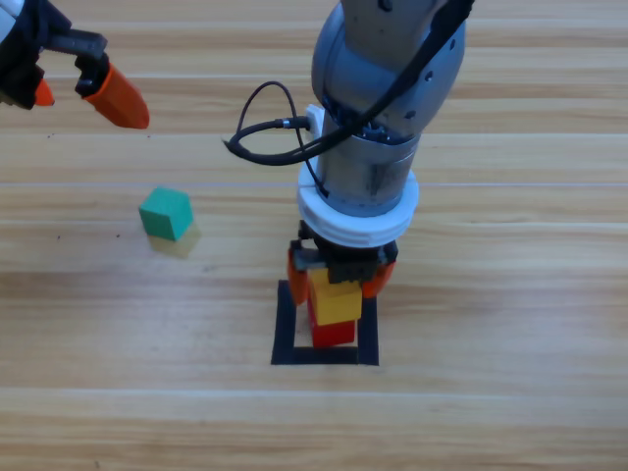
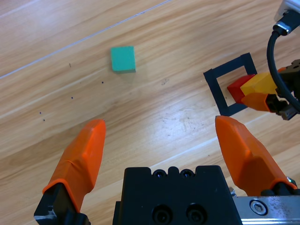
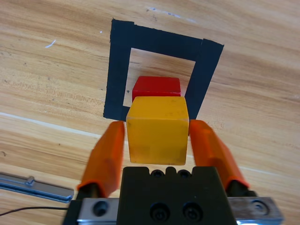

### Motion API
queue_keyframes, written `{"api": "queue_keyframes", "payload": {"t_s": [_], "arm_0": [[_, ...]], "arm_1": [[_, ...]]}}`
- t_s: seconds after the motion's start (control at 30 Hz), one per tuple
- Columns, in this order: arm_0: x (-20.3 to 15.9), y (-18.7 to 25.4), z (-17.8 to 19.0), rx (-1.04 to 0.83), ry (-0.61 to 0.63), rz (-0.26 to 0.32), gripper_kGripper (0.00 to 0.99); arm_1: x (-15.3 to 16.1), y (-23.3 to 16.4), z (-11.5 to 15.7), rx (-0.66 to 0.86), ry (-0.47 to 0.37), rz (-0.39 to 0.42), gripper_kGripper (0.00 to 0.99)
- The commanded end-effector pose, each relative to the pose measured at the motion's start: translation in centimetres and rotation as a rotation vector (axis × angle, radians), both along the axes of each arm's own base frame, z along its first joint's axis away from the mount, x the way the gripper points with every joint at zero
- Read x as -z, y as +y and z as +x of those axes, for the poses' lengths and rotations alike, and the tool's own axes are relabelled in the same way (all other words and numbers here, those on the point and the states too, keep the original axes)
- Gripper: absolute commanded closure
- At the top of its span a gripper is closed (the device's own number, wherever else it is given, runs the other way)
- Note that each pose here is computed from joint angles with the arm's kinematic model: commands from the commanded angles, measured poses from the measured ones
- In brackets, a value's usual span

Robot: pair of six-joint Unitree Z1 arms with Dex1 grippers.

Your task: Stack the blocks in the rectangular block: red at the bottom, yellow in the middle, green on top

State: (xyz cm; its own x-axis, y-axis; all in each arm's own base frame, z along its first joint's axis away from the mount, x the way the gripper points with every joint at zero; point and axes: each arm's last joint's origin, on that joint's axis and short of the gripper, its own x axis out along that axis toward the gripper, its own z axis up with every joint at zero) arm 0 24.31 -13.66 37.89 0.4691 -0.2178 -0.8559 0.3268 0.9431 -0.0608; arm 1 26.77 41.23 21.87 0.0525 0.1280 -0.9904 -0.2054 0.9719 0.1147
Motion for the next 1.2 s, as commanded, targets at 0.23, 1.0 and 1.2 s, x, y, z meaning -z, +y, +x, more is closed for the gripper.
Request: {"api": "queue_keyframes", "payload": {"t_s": [0.23, 1.0, 1.2], "arm_0": [[1.9, 0.0, 1.3, -0.011, 0.046, 0.023, 0.000], [13.3, -1.2, 14.5, -0.114, 0.234, 0.139, 0.000], [14.5, -1.2, 14.0, -0.092, 0.273, 0.135, 0.000]], "arm_1": [[-7.7, 0.6, -2.2, -0.293, -0.232, 0.076, 0.000], [-13.0, -15.4, -10.4, -0.689, -0.376, 0.152, 0.000], [-13.1, -15.5, -10.5, -0.693, -0.379, 0.154, 0.000]]}}
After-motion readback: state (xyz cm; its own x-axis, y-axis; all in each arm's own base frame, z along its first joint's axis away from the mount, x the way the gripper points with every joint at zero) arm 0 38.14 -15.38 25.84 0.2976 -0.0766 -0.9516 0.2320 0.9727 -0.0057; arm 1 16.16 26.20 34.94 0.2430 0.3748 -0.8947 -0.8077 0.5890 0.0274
